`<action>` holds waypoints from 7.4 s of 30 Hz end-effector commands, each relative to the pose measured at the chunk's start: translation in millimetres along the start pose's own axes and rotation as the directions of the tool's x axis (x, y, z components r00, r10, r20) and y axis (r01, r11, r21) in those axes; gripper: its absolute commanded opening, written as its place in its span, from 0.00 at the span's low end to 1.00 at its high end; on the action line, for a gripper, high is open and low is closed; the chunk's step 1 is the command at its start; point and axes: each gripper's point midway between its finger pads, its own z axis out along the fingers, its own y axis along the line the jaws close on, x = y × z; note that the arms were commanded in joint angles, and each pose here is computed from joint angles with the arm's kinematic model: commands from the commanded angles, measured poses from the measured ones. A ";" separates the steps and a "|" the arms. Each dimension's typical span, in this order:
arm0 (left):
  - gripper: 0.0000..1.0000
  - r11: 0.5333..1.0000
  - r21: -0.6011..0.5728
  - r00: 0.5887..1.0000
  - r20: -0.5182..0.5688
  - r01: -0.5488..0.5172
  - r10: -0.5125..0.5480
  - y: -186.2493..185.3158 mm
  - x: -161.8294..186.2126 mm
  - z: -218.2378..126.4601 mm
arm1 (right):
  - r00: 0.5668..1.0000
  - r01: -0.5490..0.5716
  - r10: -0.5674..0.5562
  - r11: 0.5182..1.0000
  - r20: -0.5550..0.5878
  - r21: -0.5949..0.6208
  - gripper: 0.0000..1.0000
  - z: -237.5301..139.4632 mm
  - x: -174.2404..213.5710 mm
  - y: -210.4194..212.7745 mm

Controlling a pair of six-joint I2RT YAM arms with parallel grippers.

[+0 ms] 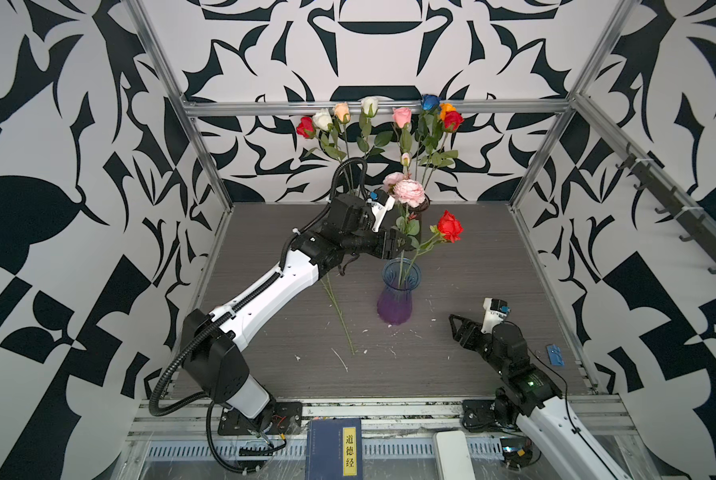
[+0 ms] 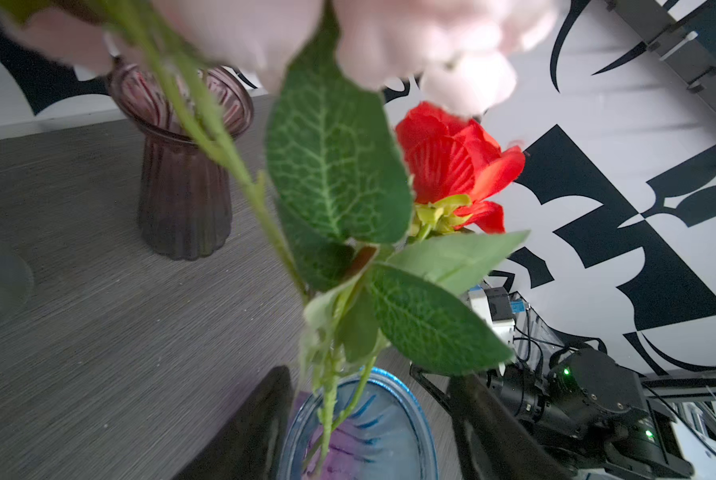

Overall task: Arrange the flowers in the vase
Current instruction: 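Lower the pink rose stems into the gradient vase and open the left gripper, then draw the left gripper back toward the remaining pink rose on the table, then close the left gripper on the remaining pink rose stem, then lift the pink rose up off the table with the left gripper, then lower the pink rose stem into the gradient vase and open the left gripper, then bring both grippers to the gradient vase from either side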

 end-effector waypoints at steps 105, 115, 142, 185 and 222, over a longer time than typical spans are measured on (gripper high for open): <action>0.00 0.587 -0.420 0.656 0.028 0.692 -0.754 263.9 147.0 -80.8 | 1.000 -0.001 0.002 0.999 -0.023 0.032 0.73 0.8 5.6 -6.4; 0.00 0.675 -0.326 0.739 0.134 0.662 -0.660 215.8 98.9 -116.2 | 1.000 0.001 0.000 1.000 -0.028 0.017 0.73 1.0 6.4 -3.9; 0.00 0.976 0.093 0.793 0.571 0.196 -0.214 -14.1 -112.9 -182.3 | 0.996 0.015 -0.016 1.000 -0.090 -0.006 0.73 7.6 14.6 1.7; 0.48 0.965 -0.238 0.877 0.481 0.109 0.020 -0.5 -18.8 -67.6 | 0.997 0.020 -0.018 1.000 -0.081 0.017 0.72 7.5 11.7 -1.0; 0.67 0.959 -0.244 0.959 0.273 0.143 -0.074 14.0 97.3 -118.7 | 0.991 0.100 -0.127 0.919 -0.045 -0.381 0.72 -38.4 -91.6 210.3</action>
